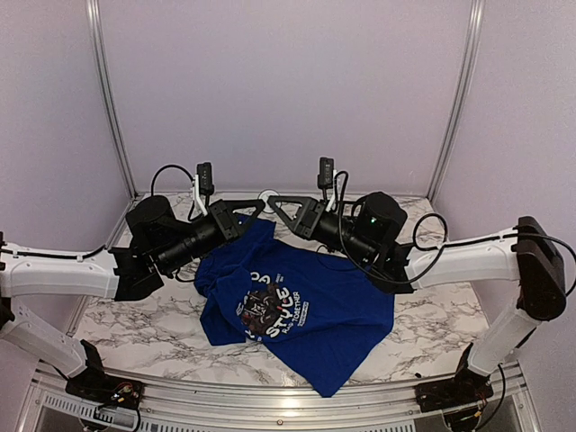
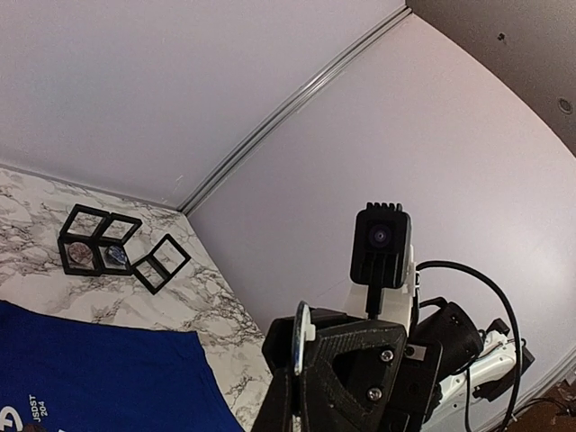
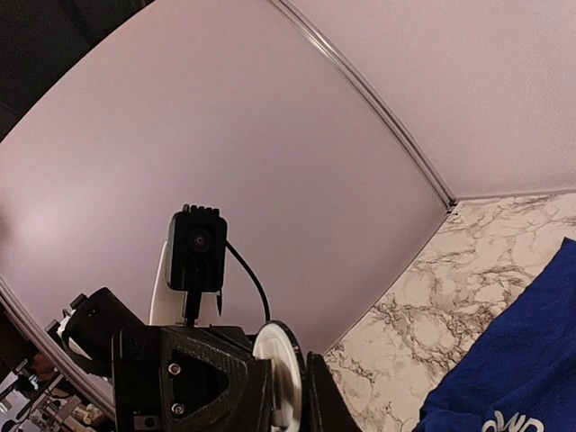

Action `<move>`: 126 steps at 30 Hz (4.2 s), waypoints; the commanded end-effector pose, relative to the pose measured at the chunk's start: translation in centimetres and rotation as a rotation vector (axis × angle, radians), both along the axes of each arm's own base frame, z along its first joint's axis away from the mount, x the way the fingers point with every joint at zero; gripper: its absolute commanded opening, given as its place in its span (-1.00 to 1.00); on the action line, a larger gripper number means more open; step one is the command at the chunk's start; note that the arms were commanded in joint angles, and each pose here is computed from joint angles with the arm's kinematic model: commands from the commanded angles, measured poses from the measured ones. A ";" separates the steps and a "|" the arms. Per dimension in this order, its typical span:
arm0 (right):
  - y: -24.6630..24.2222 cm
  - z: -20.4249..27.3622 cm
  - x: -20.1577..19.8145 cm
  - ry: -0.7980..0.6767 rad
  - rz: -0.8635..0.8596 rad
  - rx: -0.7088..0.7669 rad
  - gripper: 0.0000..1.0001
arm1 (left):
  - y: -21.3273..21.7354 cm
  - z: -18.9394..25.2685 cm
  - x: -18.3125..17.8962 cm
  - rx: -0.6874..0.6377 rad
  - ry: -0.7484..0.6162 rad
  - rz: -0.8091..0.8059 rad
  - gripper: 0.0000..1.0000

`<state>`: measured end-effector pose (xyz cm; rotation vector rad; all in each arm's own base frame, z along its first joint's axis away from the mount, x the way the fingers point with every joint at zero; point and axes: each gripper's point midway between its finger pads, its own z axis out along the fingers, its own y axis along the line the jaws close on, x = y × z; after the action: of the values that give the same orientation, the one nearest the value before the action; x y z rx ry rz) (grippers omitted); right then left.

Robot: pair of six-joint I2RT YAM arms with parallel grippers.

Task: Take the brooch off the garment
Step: Close the brooch securely, then pass from the left arm to the right

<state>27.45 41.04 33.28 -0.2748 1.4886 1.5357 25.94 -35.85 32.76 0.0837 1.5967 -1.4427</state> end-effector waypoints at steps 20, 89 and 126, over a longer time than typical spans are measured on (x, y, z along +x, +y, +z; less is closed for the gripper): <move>-3.3 2.9 1.8 -0.054 -0.152 0.054 -0.32 | 0.0 -0.2 -1.5 -0.032 0.022 -0.076 -1.00; 0.8 4.6 -0.5 0.232 0.284 -0.209 -0.25 | 2.5 2.2 -1.1 1.651 -1.666 0.717 -1.00; 2.1 3.3 -0.5 0.274 0.351 -0.208 -0.91 | 1.9 0.0 -1.1 1.734 -1.709 0.654 -1.00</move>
<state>26.73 42.94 35.38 -0.4580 1.9350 1.7259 24.87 -33.66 33.73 1.1876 0.6320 0.8714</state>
